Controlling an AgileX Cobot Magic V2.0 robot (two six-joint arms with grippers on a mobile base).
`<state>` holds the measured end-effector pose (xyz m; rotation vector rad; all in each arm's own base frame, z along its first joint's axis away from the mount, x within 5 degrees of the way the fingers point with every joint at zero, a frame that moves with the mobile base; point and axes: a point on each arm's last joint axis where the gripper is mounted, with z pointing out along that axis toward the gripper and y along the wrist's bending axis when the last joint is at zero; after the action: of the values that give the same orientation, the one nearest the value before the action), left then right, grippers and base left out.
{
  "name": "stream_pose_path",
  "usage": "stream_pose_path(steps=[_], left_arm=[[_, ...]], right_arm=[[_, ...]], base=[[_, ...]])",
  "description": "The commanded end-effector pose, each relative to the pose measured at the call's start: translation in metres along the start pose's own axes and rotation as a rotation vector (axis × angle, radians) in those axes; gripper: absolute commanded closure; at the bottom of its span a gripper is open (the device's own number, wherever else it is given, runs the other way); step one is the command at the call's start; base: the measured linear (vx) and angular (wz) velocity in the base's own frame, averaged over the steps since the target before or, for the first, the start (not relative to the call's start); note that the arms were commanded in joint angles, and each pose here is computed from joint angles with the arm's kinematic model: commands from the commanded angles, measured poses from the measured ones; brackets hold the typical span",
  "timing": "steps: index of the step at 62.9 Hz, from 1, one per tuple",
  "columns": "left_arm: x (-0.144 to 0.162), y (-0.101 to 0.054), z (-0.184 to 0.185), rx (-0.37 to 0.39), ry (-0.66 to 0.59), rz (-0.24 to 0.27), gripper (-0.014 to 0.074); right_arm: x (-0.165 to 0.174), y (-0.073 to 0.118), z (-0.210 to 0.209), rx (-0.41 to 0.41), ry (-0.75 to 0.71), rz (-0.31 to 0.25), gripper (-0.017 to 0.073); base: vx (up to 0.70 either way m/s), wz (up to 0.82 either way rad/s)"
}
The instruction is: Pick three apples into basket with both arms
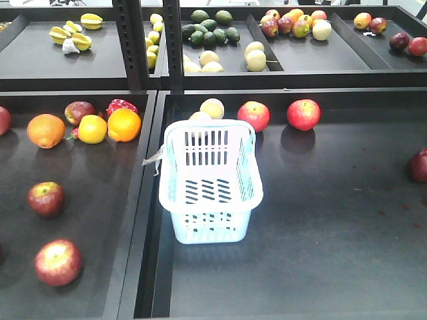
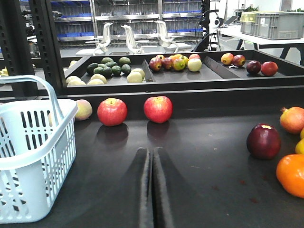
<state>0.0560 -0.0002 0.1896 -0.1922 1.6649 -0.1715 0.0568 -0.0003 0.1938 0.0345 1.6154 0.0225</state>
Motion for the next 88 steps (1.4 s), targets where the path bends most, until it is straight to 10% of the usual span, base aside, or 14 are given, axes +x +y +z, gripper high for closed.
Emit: stream_pose_path(steps=[1,88], left_arm=[[0.0001,0.0004,0.0003,0.01,-0.066,-0.004,0.06],[0.0001,0.0004,0.0003,0.01,-0.066,-0.004,0.06]], right_arm=[[-0.0025,-0.0001,-0.0003,0.001,-0.071,-0.019,0.0561],[-0.0025,-0.0001,-0.0003,0.001,-0.071,-0.019,0.0561]], base=[[0.08,0.0],[0.04,0.0]])
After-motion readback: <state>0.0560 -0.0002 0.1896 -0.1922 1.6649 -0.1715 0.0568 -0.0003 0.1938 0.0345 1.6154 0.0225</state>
